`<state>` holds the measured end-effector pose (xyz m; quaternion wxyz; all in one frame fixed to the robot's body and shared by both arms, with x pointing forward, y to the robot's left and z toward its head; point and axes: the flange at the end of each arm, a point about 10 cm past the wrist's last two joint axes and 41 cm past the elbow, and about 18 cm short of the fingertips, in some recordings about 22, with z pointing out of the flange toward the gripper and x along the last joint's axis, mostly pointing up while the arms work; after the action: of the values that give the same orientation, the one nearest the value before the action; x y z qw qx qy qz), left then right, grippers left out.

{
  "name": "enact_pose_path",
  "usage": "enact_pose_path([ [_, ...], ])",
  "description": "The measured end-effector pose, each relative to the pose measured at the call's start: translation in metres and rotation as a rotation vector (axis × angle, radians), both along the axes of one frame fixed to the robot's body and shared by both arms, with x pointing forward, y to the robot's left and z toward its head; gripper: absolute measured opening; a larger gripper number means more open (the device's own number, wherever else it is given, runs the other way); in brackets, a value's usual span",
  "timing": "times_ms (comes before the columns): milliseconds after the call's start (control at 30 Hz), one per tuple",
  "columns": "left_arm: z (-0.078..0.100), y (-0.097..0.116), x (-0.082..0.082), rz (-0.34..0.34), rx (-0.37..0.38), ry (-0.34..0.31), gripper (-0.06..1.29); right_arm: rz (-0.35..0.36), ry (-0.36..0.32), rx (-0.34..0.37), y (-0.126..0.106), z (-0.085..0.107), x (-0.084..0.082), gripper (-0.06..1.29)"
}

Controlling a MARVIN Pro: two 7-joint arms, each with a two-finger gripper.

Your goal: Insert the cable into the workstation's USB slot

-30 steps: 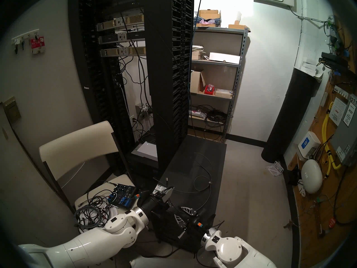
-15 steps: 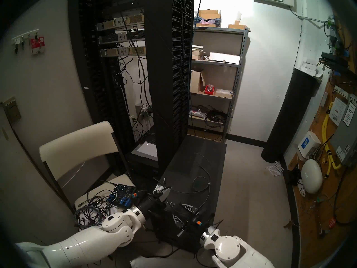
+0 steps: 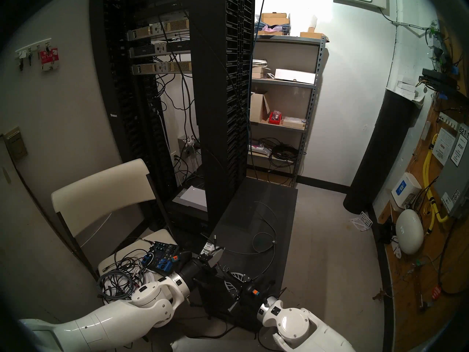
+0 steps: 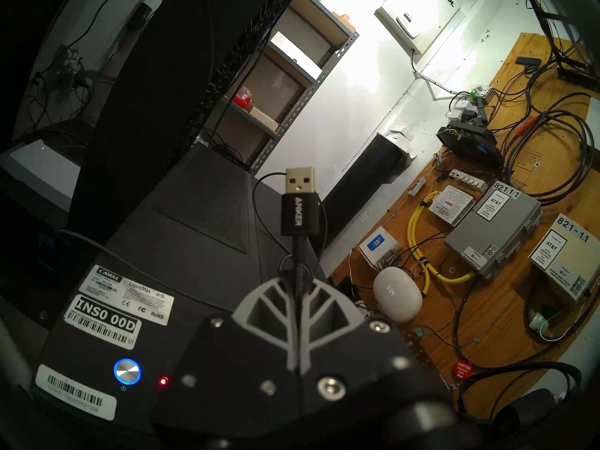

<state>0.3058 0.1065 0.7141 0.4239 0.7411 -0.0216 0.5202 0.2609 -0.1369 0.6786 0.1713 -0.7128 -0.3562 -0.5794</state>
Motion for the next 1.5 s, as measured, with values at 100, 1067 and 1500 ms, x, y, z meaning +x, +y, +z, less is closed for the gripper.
enact_pose_path([
  [100, -0.001, 0.000, -0.001, 0.000, 0.001, 0.007, -0.02, -0.003, -0.006, 0.000, -0.001, 0.002, 0.003, 0.44],
  [1067, -0.011, -0.015, 0.002, -0.012, 0.080, -0.061, 0.59, 0.029, 0.029, 0.127, -0.030, 0.029, 0.004, -0.03],
  [1500, -0.011, -0.012, 0.008, -0.045, 0.146, -0.168, 1.19, -0.004, 0.106, 0.228, -0.045, 0.045, 0.007, -0.03],
])
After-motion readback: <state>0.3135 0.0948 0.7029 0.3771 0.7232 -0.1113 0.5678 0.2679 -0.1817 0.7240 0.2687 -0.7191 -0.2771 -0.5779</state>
